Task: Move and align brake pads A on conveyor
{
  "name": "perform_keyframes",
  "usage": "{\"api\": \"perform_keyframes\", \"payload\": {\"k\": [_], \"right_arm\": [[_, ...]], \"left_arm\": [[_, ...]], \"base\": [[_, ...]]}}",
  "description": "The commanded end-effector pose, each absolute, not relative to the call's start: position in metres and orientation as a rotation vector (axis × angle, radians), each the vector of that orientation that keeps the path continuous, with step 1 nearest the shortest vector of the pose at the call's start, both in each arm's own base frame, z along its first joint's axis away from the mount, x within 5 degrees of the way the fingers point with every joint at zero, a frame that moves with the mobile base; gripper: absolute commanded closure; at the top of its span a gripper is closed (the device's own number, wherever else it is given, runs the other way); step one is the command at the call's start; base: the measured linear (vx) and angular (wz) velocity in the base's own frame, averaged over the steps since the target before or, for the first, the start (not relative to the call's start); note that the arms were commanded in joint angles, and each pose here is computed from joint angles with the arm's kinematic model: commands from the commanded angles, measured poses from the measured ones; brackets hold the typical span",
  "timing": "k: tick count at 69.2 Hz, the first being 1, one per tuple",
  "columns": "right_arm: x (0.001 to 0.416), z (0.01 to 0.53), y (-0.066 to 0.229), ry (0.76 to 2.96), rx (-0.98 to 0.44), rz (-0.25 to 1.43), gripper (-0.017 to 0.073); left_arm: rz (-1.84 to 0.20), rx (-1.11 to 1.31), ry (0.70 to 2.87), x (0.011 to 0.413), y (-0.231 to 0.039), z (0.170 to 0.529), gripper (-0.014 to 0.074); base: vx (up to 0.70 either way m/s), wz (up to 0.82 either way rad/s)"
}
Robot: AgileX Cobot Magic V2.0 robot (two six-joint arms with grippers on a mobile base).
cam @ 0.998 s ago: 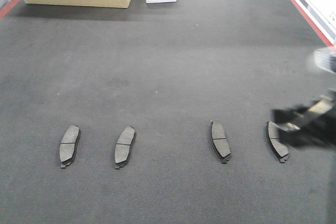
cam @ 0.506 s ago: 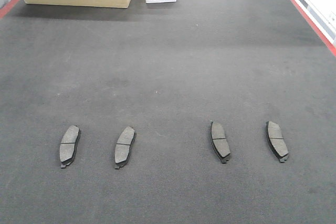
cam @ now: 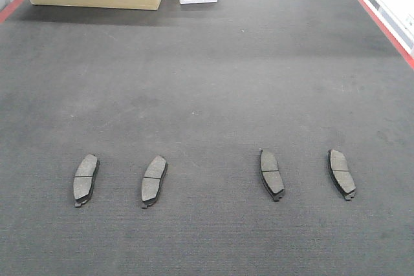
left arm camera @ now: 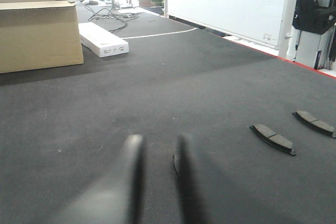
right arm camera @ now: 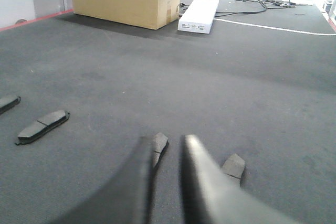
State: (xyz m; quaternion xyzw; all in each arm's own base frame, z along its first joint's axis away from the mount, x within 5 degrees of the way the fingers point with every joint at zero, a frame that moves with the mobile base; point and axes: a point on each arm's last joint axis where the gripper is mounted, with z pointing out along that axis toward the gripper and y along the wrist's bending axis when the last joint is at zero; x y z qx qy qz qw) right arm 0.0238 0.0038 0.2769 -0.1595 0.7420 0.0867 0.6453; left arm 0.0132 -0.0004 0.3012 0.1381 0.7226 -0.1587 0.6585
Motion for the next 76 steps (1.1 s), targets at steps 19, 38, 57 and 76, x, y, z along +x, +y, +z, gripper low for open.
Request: {"api": "perform_keyframes", "payload": {"k": [19, 38, 57, 76], "right_arm": [[0.024, 0.292, 0.005, 1.583, -0.357, 0.203, 0.0568], [0.024, 0.292, 0.005, 1.583, -0.357, 0.203, 0.0568], [0.024, 0.292, 0.005, 1.583, -0.357, 0.203, 0.0568], [0.024, 0.292, 0.005, 1.583, -0.358, 0.202, 0.0569]], "left_arm": [[-0.401, 0.294, 1.542, 0.012, -0.002, 0.316, 0.0601], [-0.401, 0.294, 1.542, 0.012, -0.002, 0.316, 0.0601], [-0.258, 0.219, 1.494, 0.028, -0.006, 0.29, 0.0601], [-0.033, 0.015, 1.475, 0.055, -0.002, 0.21, 0.0601]], "base": [[0.0, 0.0], [0.0, 0.0], [0.0, 0.0], [0.0, 0.0]]}}
